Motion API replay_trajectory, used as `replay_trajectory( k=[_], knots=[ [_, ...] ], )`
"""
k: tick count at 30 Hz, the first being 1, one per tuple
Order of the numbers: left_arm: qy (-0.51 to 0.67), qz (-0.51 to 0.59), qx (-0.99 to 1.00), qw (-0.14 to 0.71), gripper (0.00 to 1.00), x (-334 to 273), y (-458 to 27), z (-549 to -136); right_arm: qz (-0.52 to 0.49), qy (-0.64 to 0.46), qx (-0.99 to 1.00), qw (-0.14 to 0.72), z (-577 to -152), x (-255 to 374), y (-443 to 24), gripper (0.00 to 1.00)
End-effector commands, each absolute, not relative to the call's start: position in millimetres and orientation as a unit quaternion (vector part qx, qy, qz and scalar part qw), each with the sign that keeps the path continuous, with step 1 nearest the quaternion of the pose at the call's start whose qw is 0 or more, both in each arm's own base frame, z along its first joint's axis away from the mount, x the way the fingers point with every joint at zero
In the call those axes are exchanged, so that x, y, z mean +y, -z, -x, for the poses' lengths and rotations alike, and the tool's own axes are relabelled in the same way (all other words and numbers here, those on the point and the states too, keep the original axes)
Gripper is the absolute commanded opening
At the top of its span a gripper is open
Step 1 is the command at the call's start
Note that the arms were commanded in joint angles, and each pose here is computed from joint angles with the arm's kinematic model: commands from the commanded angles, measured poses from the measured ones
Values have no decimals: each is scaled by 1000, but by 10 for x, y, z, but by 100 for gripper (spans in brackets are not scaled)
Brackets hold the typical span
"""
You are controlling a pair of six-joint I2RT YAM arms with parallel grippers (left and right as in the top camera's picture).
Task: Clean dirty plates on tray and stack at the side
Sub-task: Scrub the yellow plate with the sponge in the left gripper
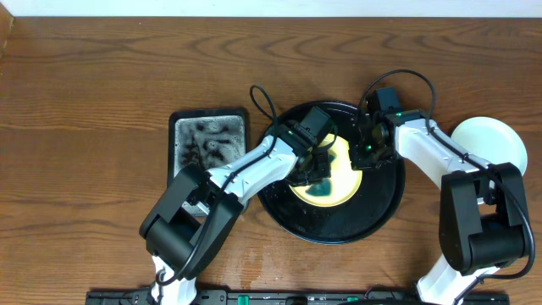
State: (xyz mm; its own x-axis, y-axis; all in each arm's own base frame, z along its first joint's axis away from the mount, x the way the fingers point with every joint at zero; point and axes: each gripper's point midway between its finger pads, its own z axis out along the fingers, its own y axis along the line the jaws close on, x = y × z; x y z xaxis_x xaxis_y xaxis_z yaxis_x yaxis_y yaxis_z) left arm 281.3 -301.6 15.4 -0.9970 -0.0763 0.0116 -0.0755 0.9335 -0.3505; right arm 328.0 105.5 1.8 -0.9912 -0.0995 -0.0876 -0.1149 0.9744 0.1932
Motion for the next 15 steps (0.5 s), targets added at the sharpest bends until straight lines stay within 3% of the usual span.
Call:
replay_trajectory(
  k=[1,9,15],
  knots=[
    [3,43,998,36,7,-2223,194,-2920,51,-94,994,2,-3122,1078,163,1],
    [-124,27,990,67,8,-1760,51,-2979,51,-94,994,1,-3118,1077,163,1],
    [43,25,998,34,7,-2441,123,-2944,51,-94,994,2,-3125,1079,163,1]
  ],
)
